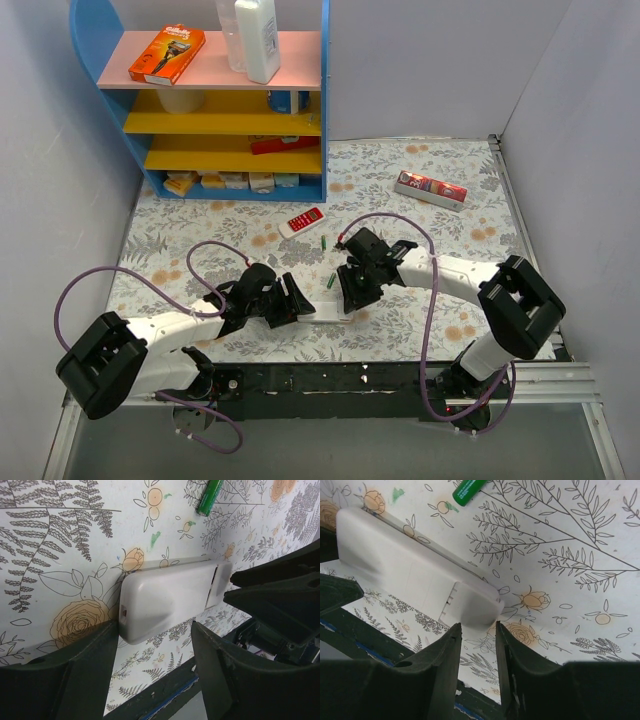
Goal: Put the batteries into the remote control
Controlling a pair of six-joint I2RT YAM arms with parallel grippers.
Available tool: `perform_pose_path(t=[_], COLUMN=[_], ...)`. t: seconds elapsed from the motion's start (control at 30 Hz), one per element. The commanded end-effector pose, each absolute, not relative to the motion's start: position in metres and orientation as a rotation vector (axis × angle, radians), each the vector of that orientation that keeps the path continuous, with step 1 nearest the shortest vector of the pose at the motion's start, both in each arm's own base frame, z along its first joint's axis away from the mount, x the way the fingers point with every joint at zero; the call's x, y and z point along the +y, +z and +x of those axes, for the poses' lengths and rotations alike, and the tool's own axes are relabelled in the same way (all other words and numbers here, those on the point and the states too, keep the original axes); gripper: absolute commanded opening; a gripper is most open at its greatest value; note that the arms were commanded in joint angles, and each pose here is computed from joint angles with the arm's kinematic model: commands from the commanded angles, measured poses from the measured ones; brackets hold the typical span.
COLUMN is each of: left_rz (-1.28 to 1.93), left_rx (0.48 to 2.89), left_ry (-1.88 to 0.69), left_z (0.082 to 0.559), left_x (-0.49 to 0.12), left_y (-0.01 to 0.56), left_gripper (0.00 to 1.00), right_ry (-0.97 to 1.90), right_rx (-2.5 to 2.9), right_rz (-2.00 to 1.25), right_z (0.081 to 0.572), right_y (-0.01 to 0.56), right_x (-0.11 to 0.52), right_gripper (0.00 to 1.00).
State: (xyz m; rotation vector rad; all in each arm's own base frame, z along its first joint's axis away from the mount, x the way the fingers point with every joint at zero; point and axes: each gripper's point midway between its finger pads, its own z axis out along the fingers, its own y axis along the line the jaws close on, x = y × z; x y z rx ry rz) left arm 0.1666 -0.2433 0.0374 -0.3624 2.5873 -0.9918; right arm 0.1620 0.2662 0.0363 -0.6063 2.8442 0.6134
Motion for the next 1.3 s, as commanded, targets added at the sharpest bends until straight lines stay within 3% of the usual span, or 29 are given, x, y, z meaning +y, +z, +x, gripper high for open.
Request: perform_pose_path(t=[0.0,0.63,1.27], left_rz=[-0.393,-0.391,-0.375], left_rx=[2.635,2.651,2.689], left_ry=[-0.847,-0.825,-0.82], left_z=[0.157,0.156,0.153], left_x=[-0.221,-0.219,-0.222], left_y=[0.015,0.013,0.009], left_gripper=[0.61,0.62,0.58], right_ry=[0.623,0.634,0.616], right_rx=[2.714,2.367,2.371], right_rz=[-0.687,-1.135,-1.33], right_z=[0.176,0.198,0.172], right_y=[0.068,0.074,0.037], right_x=[0.275,0.289,0.28], right_gripper=[0.42,0.43,0.42])
